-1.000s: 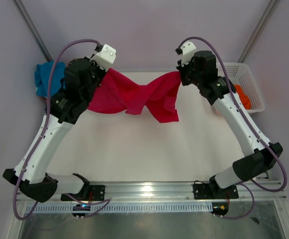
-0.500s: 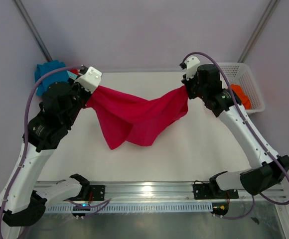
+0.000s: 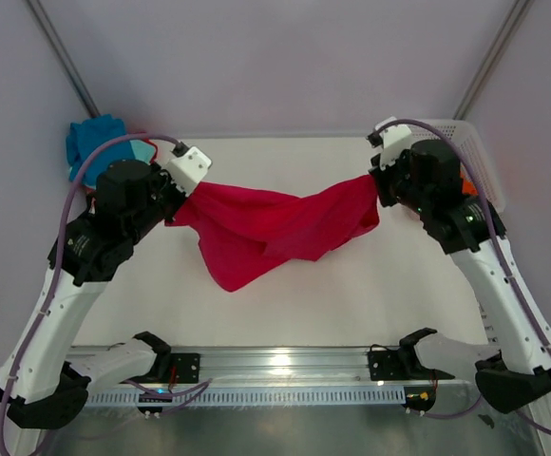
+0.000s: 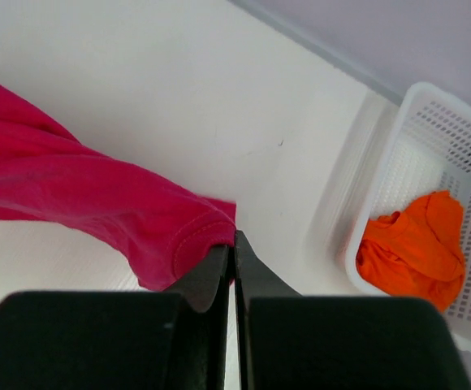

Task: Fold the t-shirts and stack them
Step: Flatten the tshirt out

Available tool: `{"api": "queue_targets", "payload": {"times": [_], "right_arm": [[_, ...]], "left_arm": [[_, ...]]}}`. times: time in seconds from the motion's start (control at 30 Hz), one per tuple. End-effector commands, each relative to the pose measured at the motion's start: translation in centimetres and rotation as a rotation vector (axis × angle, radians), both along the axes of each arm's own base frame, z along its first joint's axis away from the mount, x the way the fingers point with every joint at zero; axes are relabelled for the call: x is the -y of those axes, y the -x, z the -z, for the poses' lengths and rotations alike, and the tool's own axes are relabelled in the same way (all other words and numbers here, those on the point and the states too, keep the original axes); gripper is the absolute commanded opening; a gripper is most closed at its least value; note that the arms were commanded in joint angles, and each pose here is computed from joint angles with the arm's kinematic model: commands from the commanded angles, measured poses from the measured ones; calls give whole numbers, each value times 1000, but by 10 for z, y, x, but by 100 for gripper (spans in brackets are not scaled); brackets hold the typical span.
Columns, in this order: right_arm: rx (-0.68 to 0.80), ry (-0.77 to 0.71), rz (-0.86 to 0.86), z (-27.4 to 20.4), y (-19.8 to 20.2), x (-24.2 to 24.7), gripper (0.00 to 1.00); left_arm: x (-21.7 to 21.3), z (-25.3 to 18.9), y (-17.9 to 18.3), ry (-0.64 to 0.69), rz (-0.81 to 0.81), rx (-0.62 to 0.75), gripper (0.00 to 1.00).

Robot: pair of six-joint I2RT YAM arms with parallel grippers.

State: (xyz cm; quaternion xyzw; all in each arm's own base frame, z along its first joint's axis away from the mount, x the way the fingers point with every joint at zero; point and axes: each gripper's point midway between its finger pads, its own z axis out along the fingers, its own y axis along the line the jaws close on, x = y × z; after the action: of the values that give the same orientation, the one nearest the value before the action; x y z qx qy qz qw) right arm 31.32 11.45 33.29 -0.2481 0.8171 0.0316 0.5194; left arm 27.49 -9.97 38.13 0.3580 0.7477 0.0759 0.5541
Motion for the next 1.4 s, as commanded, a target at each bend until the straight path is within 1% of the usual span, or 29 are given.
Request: {"api": "queue_targets", "payload": {"times": [0.0,0.03,0.07,0.13,0.27,0.33,0.37,0.4,0.43,0.47,0.5,0.53,0.6,0.63,0.67,0.73,0.77,0.87,0.9,0.97,1.03,1.07,1.1,1.2,1.27,1.3,1.37], "right_arm": [[180,-54,-14,-65,28,13,3],[204,-56,-8,-71,32,16,3],[247,-54,-1,-81,41,22,3],[286,-61,13,-91,49,29,3],[353,-96,16,-114,72,38,3],[391,-114,-69,-126,94,32,3],[419,-122,-104,-136,105,31,3],[416,-116,-134,-135,115,30,3],[456,-113,-209,-144,134,26,3],[471,-114,-239,-147,144,26,3],[469,-108,-267,-145,155,26,3],[505,-108,-311,-151,171,26,3],[513,-101,-353,-151,189,26,3],[526,-98,-370,-154,197,27,3],[559,-99,-426,-160,214,24,3],[568,-103,-478,-160,234,22,3],[571,-113,-536,-158,247,17,3],[558,-124,-615,-152,263,8,3],[552,-125,-625,-150,263,6,3],[515,-120,-604,-139,248,4,3],[470,-108,-531,-121,224,8,3],[482,-88,-449,-120,210,18,3],[465,-79,-412,-113,202,22,3],[475,-64,-328,-113,195,35,3],[495,-58,-285,-119,192,42,3],[511,-47,-211,-123,188,54,3],[541,-44,-135,-132,185,67,3]], "left_arm": [[10,-33,26,142,87,40,0],[12,-38,33,172,117,40,0],[10,-43,37,207,111,45,0],[10,-52,45,254,124,71,0],[0,-64,52,351,76,112,0],[-3,-71,59,371,76,128,0],[-9,-78,69,384,82,156,0],[-13,-80,75,375,82,163,0],[-12,-86,84,385,117,177,0],[-14,-90,91,391,122,191,0],[-20,-93,104,394,134,212,0],[-22,-96,112,396,145,221,0],[-26,-101,137,403,190,243,0],[-29,-103,144,396,200,256,0],[-33,-110,154,399,204,281,0],[-36,-113,170,402,227,305,0],[-37,-113,174,405,225,311,0],[-30,-102,181,407,262,273,0],[-27,-99,178,408,267,257,0],[-22,-91,164,404,256,223,0],[-36,-88,139,380,133,233,0],[-43,-88,132,376,85,243,0],[-47,-85,126,364,53,244,0],[-49,-81,124,331,50,236,0],[-55,-82,122,321,16,249,0],[-58,-83,122,317,2,257,0],[-68,-84,119,301,-52,275,0]]}}
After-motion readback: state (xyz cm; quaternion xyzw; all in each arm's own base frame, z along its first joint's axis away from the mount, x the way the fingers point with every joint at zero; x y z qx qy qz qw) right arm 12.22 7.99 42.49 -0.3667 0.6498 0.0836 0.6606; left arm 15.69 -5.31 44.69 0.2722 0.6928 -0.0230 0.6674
